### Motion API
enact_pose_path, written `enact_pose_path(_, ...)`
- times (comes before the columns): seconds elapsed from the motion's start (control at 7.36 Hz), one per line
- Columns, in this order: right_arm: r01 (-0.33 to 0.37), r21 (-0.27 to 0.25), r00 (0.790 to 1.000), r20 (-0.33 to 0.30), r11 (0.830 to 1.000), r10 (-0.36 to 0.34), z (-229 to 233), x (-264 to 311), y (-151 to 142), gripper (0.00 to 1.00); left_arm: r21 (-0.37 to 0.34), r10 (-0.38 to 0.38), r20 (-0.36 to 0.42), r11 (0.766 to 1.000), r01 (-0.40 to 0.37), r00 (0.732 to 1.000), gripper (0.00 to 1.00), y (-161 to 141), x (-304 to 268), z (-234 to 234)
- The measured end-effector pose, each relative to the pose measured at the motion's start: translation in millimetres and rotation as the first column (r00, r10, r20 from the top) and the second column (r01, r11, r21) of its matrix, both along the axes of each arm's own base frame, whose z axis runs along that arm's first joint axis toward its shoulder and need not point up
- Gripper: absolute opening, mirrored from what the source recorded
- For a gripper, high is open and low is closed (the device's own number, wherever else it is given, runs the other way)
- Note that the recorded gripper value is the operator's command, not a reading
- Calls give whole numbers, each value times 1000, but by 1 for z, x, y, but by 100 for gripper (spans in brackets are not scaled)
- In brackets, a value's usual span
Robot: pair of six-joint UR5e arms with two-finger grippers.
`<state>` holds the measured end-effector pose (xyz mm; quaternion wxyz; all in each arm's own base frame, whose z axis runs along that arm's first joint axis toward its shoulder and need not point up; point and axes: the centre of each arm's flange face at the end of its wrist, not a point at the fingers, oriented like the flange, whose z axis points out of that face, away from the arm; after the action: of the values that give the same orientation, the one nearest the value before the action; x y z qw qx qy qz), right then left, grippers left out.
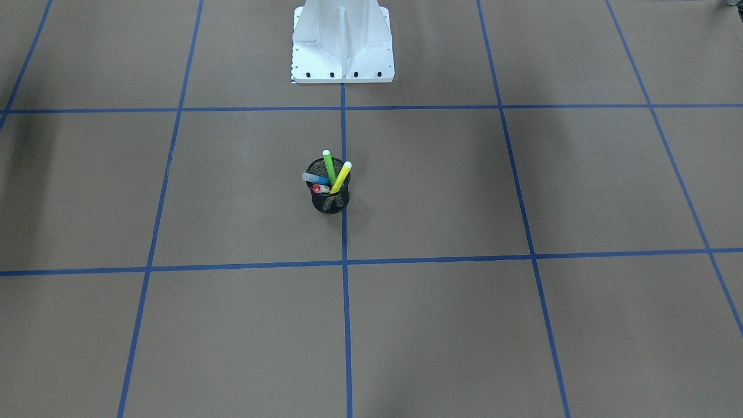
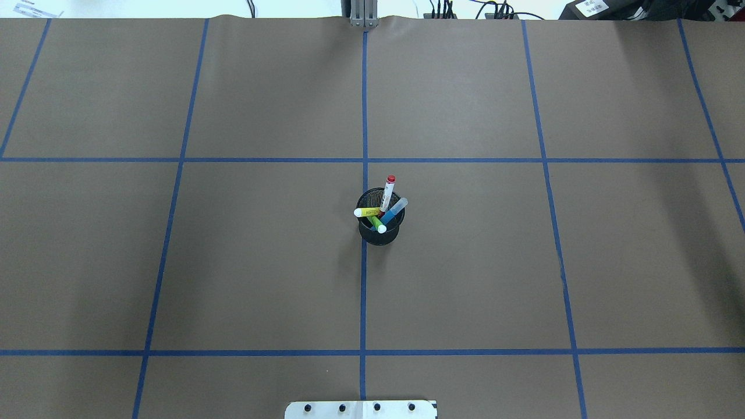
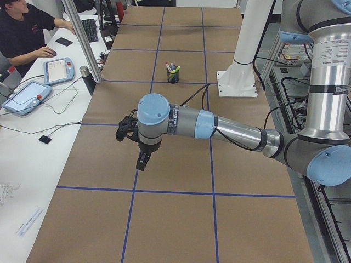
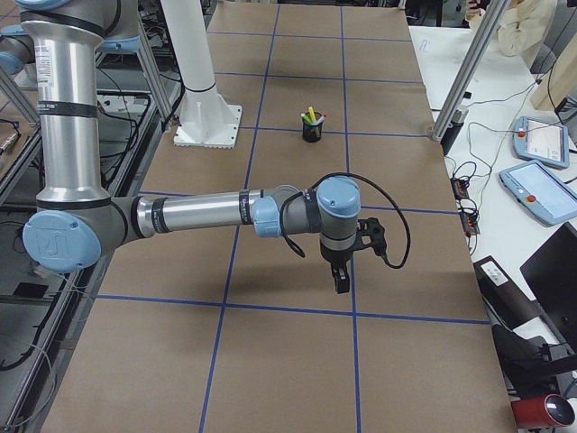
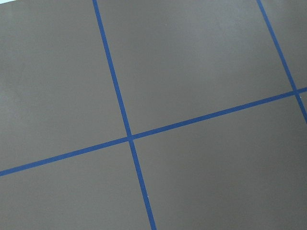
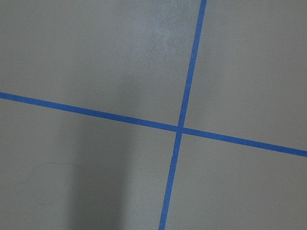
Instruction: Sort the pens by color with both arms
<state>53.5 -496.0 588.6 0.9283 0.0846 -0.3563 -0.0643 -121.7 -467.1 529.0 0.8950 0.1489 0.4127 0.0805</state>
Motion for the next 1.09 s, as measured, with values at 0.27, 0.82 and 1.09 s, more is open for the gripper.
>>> enact_pose_path(0.27,1,1,1000,15,1000,-1,-4,-2,-5,100,4,-2,0,1000,2,1000,100,1,0,-3)
enact_pose_path(0.82,89,36,966,241,995,-95,-106,-92,-79,100,-7,-2,-9,1000,2,1000,100,7,1,-3)
enact_pose_path(1.09,174,53,939,293,983,-182,-162,-168,-92,100,-11,-2,-13,1000,2,1000,100,7,2,-3)
